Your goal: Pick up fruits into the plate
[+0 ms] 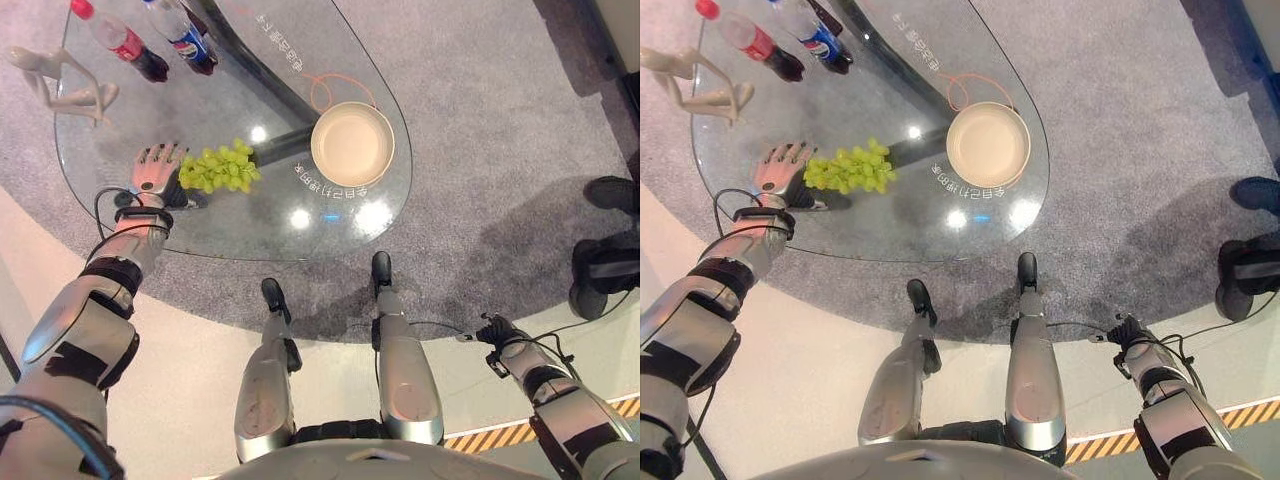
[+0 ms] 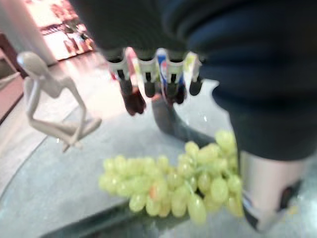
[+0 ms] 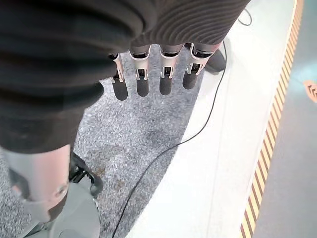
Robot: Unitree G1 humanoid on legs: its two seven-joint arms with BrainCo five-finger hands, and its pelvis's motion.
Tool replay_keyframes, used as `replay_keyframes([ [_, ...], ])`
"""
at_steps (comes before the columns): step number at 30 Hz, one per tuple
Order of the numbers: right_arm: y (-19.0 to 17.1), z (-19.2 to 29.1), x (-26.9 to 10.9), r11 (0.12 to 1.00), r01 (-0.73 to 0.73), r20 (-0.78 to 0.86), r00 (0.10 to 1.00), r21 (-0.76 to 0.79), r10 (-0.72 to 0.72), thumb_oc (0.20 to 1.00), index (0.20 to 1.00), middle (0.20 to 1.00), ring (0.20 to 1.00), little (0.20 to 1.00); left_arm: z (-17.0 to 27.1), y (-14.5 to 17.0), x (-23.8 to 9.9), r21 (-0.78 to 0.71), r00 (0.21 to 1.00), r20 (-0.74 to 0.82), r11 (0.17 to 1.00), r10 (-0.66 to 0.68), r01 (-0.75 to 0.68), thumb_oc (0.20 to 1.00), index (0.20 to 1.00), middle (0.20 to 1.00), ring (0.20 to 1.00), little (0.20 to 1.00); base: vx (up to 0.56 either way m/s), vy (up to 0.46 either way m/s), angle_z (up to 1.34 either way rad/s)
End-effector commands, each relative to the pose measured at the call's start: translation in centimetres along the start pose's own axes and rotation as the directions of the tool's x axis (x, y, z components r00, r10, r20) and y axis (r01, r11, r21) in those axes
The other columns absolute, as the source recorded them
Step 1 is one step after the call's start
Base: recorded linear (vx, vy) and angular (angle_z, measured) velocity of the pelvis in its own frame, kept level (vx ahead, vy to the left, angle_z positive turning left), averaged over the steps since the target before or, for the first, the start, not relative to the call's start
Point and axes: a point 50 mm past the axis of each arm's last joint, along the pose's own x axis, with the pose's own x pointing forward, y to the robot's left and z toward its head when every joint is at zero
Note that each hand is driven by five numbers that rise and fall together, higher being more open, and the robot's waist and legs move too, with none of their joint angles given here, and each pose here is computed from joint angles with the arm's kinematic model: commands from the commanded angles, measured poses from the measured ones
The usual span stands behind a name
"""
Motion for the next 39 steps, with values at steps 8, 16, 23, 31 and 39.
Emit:
replay_keyframes([
  [8,-3.6,1.4,0.2,0.988,0.12,0.038,0.991,0.101,-0.124,1.0,1.0,1.0,1.0,1.0,-2.5,2.4,1.3,0.236,0.998,-0.042,0.97,-0.042,0.05,1.0,1.0,1.0,1.0,1.0,-0.02,-0.002,0.01],
  [16,-4.4,1.0,-0.1,0.981,0.15,0.103,0.981,0.124,-0.163,1.0,1.0,1.0,1.0,1.0,-5.5,3.4,0.4,0.283,0.973,-0.187,0.956,0.136,-0.079,1.0,1.0,1.0,1.0,1.0,-0.01,0.011,0.02],
  [23,-2.3,-0.2,-0.3,0.989,0.102,0.107,0.988,0.11,-0.114,1.0,1.0,1.0,1.0,1.0,-8.2,5.0,-0.5,0.321,0.883,-0.323,0.917,0.34,-0.236,1.0,1.0,1.0,1.0,1.0,-0.01,-0.024,0.04],
  [31,0.0,-0.7,-0.6,0.994,0.057,0.108,0.992,0.09,-0.067,1.0,1.0,1.0,1.0,1.0,-8.6,8.1,0.1,0.222,0.778,-0.39,0.87,0.492,-0.439,1.0,1.0,1.0,1.0,1.0,0.0,-0.008,0.0],
  [39,0.6,-0.8,-0.8,0.996,0.05,0.118,0.991,0.073,-0.058,1.0,1.0,1.0,1.0,1.0,-8.6,10.8,0.5,0.2,0.692,-0.382,0.786,0.612,-0.585,1.0,1.0,1.0,1.0,1.0,0.0,0.0,0.0],
])
